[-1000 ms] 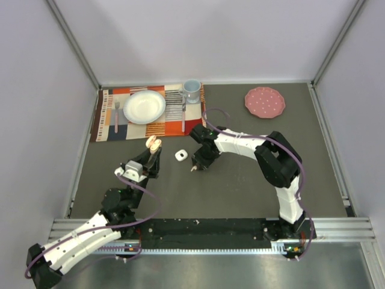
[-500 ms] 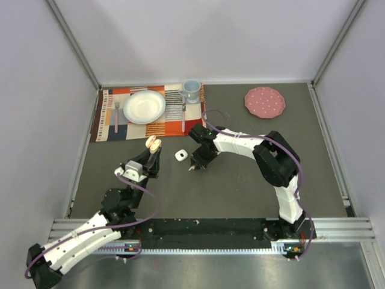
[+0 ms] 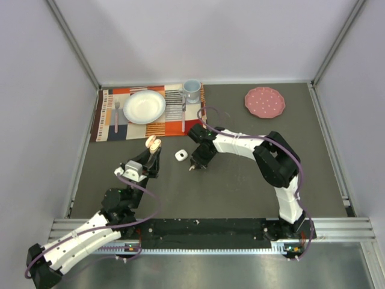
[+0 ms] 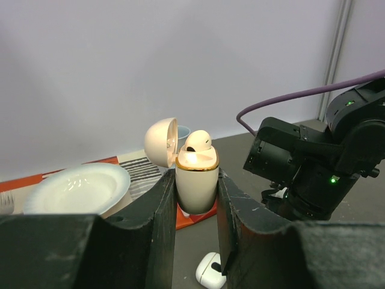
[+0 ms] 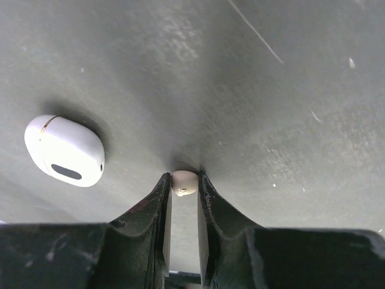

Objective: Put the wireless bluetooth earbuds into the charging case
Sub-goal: Pick up the left earbud from the center of the board, then insert the left earbud into the left side groove of the charging case.

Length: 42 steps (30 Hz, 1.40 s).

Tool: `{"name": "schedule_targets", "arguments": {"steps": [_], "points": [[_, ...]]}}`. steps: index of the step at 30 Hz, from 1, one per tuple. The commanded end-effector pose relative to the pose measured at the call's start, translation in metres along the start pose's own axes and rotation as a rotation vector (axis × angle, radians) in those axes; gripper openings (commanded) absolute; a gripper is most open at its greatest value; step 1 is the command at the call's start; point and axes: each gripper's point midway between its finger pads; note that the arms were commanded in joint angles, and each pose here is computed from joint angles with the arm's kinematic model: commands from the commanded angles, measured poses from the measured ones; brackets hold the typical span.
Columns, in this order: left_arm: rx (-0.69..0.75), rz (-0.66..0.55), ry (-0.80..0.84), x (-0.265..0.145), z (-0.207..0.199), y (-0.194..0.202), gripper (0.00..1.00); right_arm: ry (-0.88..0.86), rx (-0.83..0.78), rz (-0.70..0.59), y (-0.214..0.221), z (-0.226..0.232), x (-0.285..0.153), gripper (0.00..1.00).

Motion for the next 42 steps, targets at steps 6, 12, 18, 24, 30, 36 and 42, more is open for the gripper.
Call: {"name": "schedule_targets", "arguments": {"steps": [6, 12, 18, 24, 30, 36, 42], "points": [[-0.022, -0.039, -0.008, 0.004, 0.001, -0.011, 0.0, -0.242, -0.358, -0.269, -0.039, 0.026, -0.06, 0.0], [-0.04, 0.018, -0.003, 0.011, -0.003, -0.009, 0.0, -0.405, -0.451, -0.466, -0.063, 0.029, -0.136, 0.0], [-0.093, 0.028, 0.049, 0.016, -0.015, -0.014, 0.0, -0.572, -0.575, -0.636, -0.069, 0.03, -0.204, 0.0], [-0.123, 0.04, 0.088, 0.022, -0.027, -0.014, 0.0, -0.731, -0.672, -0.755, -0.052, 0.027, -0.267, 0.0], [-0.145, 0.048, 0.145, 0.028, -0.041, -0.012, 0.0, -0.877, -0.748, -0.812, -0.032, 0.027, -0.316, 0.0], [-0.154, 0.03, 0.203, 0.03, -0.053, -0.017, 0.0, -1.042, -0.858, -0.832, 0.001, 0.029, -0.351, 0.0], [-0.197, -0.018, 0.285, 0.03, -0.069, -0.028, 0.0, -1.133, -0.914, -0.891, 0.031, 0.035, -0.362, 0.0]]}}
Point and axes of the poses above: each gripper's point midway between its finger pads, its own x axis out along the fingers, its own z axis along the line the jaws close on, y = z × x, and after that the axes turned 3 degrees about x, right-handed
